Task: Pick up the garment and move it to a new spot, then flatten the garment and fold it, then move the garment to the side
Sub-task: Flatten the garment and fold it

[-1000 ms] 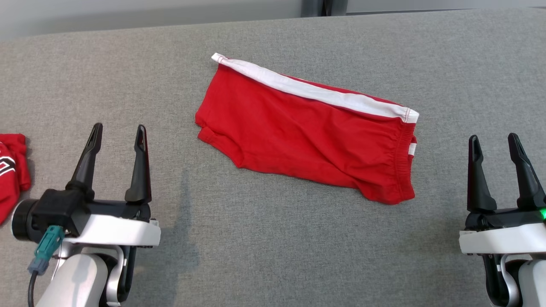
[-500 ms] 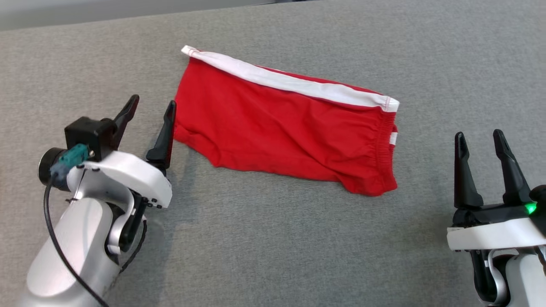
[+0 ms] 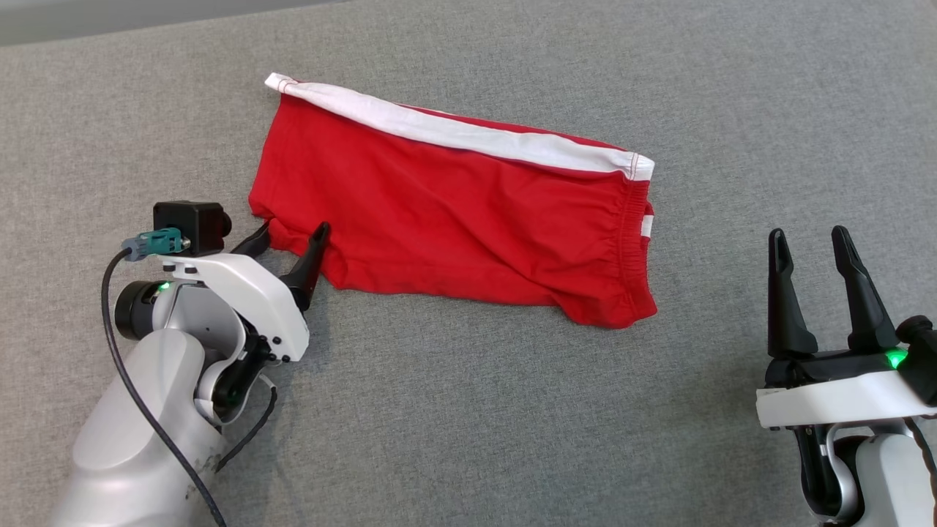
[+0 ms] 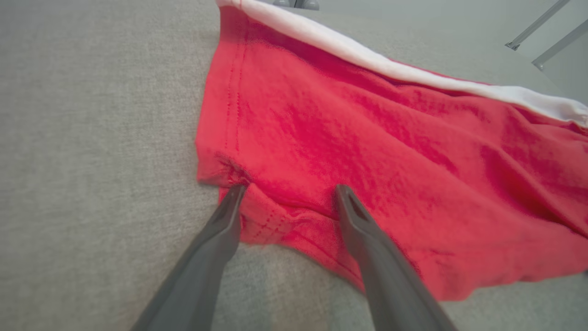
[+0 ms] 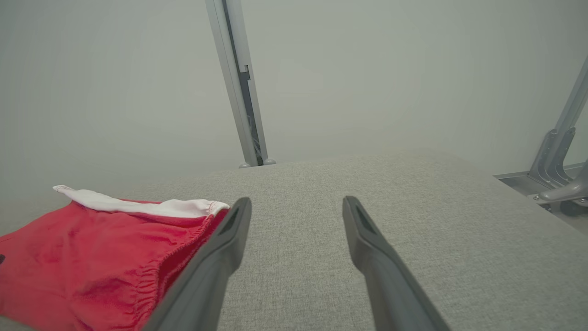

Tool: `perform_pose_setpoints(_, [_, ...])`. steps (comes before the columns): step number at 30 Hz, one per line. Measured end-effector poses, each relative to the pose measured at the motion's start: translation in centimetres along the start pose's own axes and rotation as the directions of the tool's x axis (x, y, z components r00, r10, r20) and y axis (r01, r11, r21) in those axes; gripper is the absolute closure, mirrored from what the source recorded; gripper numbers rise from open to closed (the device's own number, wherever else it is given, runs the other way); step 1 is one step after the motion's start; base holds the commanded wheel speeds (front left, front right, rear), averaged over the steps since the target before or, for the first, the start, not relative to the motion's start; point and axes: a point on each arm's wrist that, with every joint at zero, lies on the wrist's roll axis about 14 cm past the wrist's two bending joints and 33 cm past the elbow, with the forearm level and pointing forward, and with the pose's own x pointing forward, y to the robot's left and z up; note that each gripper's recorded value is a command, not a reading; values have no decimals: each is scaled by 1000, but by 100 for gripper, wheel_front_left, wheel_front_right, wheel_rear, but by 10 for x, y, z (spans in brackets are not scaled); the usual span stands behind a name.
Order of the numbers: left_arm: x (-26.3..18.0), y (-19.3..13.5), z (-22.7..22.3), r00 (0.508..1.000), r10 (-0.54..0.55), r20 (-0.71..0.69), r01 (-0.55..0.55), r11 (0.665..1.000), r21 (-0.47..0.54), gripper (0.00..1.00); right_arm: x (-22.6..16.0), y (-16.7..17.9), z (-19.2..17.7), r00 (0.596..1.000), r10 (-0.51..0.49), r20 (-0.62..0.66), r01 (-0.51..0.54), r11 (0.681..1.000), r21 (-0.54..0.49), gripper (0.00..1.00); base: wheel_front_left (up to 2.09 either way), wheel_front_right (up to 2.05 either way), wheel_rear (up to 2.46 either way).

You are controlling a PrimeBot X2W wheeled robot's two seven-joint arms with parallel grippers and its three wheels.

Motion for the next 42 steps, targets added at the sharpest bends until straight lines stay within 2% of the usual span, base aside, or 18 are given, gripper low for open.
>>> perform_pose_setpoints(1, [1,0,0,1000,1,1,-1,1000,4,39,0,0,0,1000,0,0,0,1000,3,0,0,0,0])
perform_pose_setpoints(2, [2,1,1,1000,1,4,-1,1000,8,91,0,0,-1,1000,0,-1,0,1000,3,0,0,0,0])
perform_pose_setpoints(3, [2,2,0,1000,4,6,-4,1000,6,100,1,0,-1,1000,-1,-3,1,1000,5,0,0,0,0])
perform_pose_setpoints(12, [-3,8,2,996,41,80,-41,999,-6,100,1,0,0,1000,-6,3,6,1000,12,0,0,0,0])
perform_pose_setpoints(19, [-35,12,-7,979,107,171,-96,993,-72,100,2,-4,-1,1000,-1,-2,1,1000,-6,0,0,0,0])
perform_pose_setpoints(31, [-92,-4,-29,967,178,183,-144,972,-185,100,14,19,-1,997,82,-7,-82,997,-10,0,0,0,0])
perform_pose_setpoints(32, [-94,-4,-29,965,185,186,-148,969,-196,97,15,20,-1,996,87,-6,-87,996,-10,0,0,0,0])
perform_pose_setpoints(33, [-96,-5,-29,965,185,188,-147,969,-198,64,16,21,-1,996,90,-8,-90,996,-9,0,0,0,0])
perform_pose_setpoints(34, [-98,-5,-29,964,189,188,-151,968,-198,0,16,22,-2,996,93,-12,-93,996,-10,0,0,0,0])
perform_pose_setpoints(37, [-102,-2,-24,953,215,213,-177,967,-185,0,16,24,-1,995,97,-19,-97,995,-9,0,0,0,0])
perform_pose_setpoints(41, [-115,14,3,903,279,326,-246,959,-139,0,15,25,1,995,96,-22,-96,995,-6,0,0,0,0])
perform_pose_setpoints(42, [-131,21,46,823,285,492,-291,954,-66,0,13,26,8,995,100,-11,-101,995,-19,0,0,0,0])
